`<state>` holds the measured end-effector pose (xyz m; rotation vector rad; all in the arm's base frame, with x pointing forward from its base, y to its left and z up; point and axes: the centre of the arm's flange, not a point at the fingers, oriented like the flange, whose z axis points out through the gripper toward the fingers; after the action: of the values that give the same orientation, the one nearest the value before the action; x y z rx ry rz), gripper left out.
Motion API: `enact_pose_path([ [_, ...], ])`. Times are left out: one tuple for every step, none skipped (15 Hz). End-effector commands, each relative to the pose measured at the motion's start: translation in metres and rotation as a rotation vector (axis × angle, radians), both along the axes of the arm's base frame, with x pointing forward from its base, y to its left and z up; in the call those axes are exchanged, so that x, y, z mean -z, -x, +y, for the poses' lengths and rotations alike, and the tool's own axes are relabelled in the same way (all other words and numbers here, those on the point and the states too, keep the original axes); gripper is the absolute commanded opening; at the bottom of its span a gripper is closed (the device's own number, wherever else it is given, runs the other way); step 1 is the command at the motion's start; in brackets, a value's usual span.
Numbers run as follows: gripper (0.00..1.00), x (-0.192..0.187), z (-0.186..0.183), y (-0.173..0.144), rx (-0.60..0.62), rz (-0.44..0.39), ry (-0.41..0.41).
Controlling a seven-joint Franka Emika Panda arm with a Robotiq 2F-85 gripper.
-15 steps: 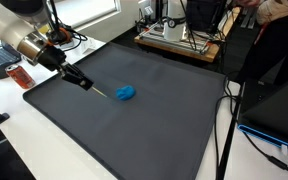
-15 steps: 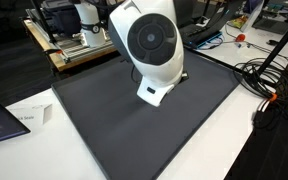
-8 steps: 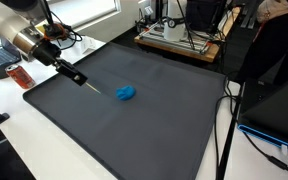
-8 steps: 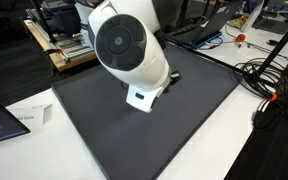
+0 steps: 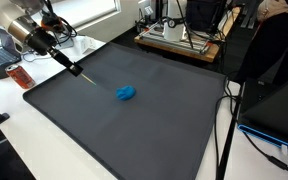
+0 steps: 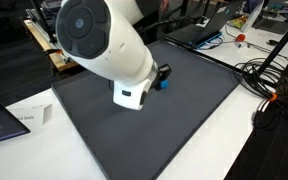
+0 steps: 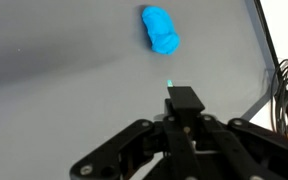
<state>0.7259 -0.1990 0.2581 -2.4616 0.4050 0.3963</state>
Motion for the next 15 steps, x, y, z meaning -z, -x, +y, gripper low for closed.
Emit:
enact_pose_path([
  [0.05, -0.014, 0.019, 0.075, -0.046, -0.012, -0.021],
  [0.05, -0.014, 0.021, 0.079, -0.043, -0.019, -0.023],
  [0.05, -0.014, 0.023, 0.082, -0.034, -0.035, -0.024],
  [0.05, -0.013, 0.025, 0.085, -0.036, -0.043, -0.025],
  [0.05, -0.013, 0.027, 0.087, -0.026, -0.06, -0.026],
  [0.05, -0.012, 0.029, 0.089, -0.027, -0.063, -0.03],
  [0.12, -0.01, 0.004, 0.022, -0.033, -0.036, 0.003],
  [0.12, -0.009, 0.007, 0.025, -0.034, -0.038, 0.002],
  [0.12, -0.009, 0.009, 0.027, -0.036, -0.036, 0.002],
  [0.12, -0.008, 0.01, 0.029, -0.037, -0.034, 0.002],
  [0.12, -0.009, 0.011, 0.031, -0.037, -0.033, 0.001],
  [0.12, -0.009, 0.011, 0.032, -0.037, -0.033, 0.0],
  [0.12, -0.009, 0.011, 0.032, -0.037, -0.032, 0.0],
  [0.03, -0.001, 0.017, 0.036, -0.039, -0.057, -0.005],
  [0.03, 0.003, 0.019, 0.038, -0.04, -0.051, -0.027],
])
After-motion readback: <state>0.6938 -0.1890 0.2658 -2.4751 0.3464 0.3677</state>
